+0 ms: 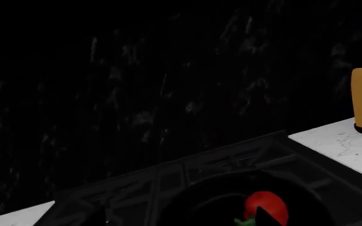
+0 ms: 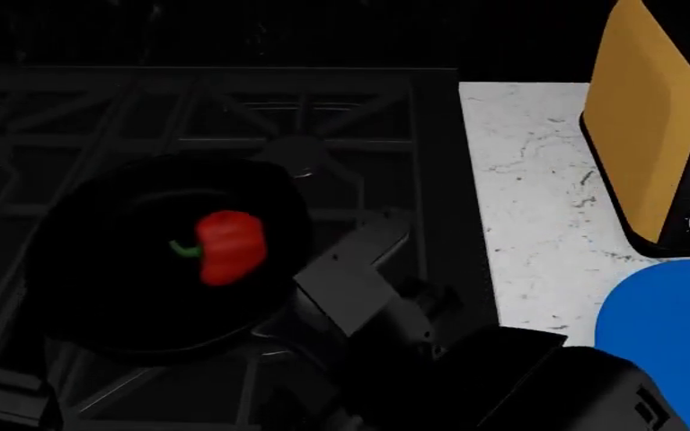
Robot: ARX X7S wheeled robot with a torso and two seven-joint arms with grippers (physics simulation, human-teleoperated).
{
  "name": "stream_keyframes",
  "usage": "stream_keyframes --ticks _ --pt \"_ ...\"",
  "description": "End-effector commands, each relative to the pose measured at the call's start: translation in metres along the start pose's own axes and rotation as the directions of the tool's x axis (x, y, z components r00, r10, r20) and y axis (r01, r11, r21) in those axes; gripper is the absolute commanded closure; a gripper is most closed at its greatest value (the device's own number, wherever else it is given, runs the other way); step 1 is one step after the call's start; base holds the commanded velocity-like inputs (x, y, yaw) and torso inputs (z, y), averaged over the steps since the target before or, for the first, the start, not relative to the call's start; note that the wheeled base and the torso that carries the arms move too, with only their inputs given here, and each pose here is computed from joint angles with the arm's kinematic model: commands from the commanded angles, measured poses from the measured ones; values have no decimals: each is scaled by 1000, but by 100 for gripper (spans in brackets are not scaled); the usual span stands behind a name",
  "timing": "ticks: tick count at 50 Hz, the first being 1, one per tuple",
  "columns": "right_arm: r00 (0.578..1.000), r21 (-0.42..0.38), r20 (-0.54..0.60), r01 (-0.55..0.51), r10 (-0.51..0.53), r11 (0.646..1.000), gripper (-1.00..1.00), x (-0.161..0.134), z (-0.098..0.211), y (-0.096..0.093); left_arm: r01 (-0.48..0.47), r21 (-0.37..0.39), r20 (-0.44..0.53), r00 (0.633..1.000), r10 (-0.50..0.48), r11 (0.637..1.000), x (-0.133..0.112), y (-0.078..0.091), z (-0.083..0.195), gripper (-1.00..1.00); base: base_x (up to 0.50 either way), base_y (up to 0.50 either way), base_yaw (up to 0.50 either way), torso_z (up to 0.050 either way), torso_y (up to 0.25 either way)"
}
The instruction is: Pick up the pan and dump the vegetables in it onto the plate. Then return the pan to the stove.
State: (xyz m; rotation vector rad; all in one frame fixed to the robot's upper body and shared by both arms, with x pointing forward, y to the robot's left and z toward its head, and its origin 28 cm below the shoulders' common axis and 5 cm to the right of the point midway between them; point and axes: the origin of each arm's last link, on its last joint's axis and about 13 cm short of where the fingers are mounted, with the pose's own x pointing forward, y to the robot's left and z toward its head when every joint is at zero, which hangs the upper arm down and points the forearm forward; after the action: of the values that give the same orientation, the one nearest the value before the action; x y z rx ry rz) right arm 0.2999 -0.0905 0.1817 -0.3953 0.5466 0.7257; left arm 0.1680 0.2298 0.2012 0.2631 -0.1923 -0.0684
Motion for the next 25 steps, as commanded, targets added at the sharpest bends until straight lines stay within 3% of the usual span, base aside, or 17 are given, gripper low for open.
stream_keyframes --ticks 1,2,3,15,25 --pt "997 46 -59 -41 43 998 -100 23 -11 2 20 -34 37 999 -19 999 -1 -3 2 -100 0 3 3 0 0" --pt "996 56 -65 -52 55 997 -100 25 -13 3 24 -36 42 999 -22 999 -1 -3 5 -100 0 3 3 0 0" --pt "997 60 -56 -51 54 997 100 23 -12 4 25 -35 49 999 -23 999 -1 -3 7 -100 0 3 3 0 0" --pt "979 63 201 22 -34 998 100 -33 2 18 1 -38 43 999 1 999 -2 0 8 -100 0 0 1 0 0" --pt "916 192 370 90 -157 977 100 -73 -14 20 5 -36 29 1000 -4 999 0 -2 4 -100 0 0 0 0 0"
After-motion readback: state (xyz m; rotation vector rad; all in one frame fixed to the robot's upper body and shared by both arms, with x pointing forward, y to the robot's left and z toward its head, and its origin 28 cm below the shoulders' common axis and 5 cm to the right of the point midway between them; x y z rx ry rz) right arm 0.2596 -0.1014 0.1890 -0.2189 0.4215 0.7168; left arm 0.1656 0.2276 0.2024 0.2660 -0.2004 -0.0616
